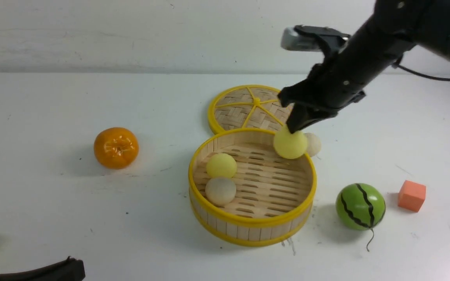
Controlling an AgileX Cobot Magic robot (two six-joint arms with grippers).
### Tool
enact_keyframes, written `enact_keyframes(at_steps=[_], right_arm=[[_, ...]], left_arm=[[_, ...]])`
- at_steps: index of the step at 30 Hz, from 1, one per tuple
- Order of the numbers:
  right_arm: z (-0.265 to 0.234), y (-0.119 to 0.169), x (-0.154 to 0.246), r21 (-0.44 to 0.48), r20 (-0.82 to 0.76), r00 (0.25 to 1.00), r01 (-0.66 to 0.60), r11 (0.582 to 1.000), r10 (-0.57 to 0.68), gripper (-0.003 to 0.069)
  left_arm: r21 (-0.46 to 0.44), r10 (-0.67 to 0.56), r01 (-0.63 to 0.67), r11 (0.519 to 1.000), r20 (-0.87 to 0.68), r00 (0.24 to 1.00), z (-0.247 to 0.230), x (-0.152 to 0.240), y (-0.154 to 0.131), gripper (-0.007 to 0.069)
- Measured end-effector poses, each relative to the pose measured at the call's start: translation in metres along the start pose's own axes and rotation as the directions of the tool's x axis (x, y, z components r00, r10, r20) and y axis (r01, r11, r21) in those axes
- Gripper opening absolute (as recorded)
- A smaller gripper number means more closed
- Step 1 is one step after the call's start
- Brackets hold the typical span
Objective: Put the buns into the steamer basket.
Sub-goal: Use the right arm to put the steamed stuffed bun into the steamer, then use the right arm to grab a steamed stuffed bun
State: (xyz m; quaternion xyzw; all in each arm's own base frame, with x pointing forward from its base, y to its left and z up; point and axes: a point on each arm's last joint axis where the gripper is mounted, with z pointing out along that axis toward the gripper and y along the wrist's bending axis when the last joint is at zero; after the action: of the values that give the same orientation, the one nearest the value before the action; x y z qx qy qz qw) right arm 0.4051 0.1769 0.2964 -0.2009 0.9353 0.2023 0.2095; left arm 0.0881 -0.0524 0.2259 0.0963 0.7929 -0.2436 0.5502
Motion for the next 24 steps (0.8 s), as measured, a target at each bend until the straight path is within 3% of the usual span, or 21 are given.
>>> enact_keyframes(at_steps=[3,10,15,17,18,22,24], right_arm=[[0.025,0.007,-0.003,0.001,0.026,1.000,0.017,1.000,-0.017,0.0001],[0.076,-0.010,-0.006,0.047,0.085,0.996,-0.028,0.998,0.024,0.0016],[0.093,-0.017,-0.002,0.054,0.064,0.996,-0.068,0.996,0.064,0.0089],[0.093,-0.018,-0.002,0.063,0.071,0.995,-0.068,0.996,0.064,0.0199],[0.093,-0.019,-0.002,0.063,0.071,0.995,-0.070,0.996,0.066,0.0209],[0.069,-0.026,-0.012,0.072,0.083,0.994,-0.083,0.994,0.077,0.0424],[0.046,-0.033,-0.018,0.089,0.094,0.993,-0.083,0.993,0.075,0.0482]], left_arm=[[0.000,0.000,0.000,1.000,0.000,1.000,0.000,0.000,0.000,0.0036],[0.000,-0.001,0.001,1.000,0.000,1.000,0.000,0.000,0.000,0.0042],[0.000,-0.001,0.001,1.000,0.000,1.000,0.000,0.000,0.000,0.0049],[0.000,-0.001,0.001,1.000,0.000,1.000,0.000,0.000,0.000,0.0053],[0.000,-0.001,0.001,1.000,0.000,1.000,0.000,0.000,0.000,0.0054],[0.000,-0.001,0.001,1.000,0.000,1.000,0.000,0.000,0.000,0.0057],[0.000,-0.001,0.001,1.000,0.000,1.000,0.000,0.000,0.000,0.0057]])
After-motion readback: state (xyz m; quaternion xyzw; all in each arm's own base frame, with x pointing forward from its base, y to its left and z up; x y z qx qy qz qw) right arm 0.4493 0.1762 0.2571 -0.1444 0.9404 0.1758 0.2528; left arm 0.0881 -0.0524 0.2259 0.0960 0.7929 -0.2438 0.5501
